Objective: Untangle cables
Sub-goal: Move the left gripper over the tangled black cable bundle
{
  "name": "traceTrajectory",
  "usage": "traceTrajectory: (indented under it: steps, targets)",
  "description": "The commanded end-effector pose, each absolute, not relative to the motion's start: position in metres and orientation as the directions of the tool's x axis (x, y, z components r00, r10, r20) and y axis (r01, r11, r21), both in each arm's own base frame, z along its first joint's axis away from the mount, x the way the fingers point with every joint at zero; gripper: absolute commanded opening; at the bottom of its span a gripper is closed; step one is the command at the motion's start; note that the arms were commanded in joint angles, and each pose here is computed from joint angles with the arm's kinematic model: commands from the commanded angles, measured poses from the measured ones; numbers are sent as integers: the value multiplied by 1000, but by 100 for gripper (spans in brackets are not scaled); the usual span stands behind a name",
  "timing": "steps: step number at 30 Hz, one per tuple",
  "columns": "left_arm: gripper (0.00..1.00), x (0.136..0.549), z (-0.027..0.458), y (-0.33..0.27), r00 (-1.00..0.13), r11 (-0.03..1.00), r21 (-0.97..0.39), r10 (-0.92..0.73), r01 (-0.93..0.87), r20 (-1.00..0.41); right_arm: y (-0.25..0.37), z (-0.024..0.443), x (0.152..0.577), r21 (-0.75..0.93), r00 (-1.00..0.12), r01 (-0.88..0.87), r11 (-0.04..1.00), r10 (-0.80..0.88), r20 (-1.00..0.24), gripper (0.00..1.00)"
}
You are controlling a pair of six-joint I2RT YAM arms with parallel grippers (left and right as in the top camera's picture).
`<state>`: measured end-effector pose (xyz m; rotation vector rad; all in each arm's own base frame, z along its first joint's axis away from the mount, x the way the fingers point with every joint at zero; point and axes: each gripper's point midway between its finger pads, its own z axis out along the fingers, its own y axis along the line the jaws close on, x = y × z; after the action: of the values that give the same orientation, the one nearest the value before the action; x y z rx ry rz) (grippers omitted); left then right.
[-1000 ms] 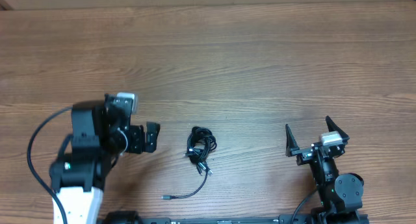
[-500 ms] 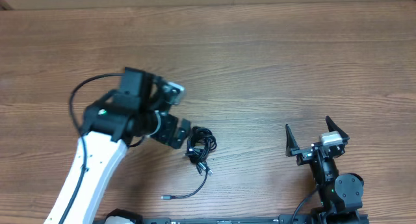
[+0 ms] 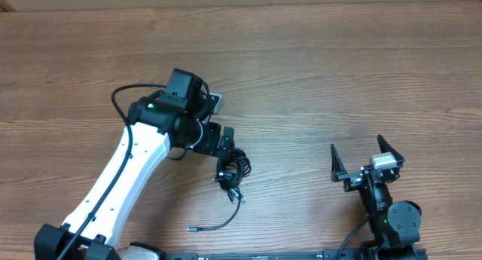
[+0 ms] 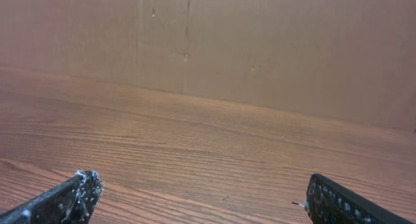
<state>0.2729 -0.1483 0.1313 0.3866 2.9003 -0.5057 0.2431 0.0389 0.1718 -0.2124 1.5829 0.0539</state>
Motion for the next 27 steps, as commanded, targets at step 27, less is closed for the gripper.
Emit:
traceTrajectory:
  steps: [27]
  targets:
    - [98,264,39,-153,-705,680,-242,709,693,-24,37,170,244,-103,-8,-157,982,-106,-994,100]
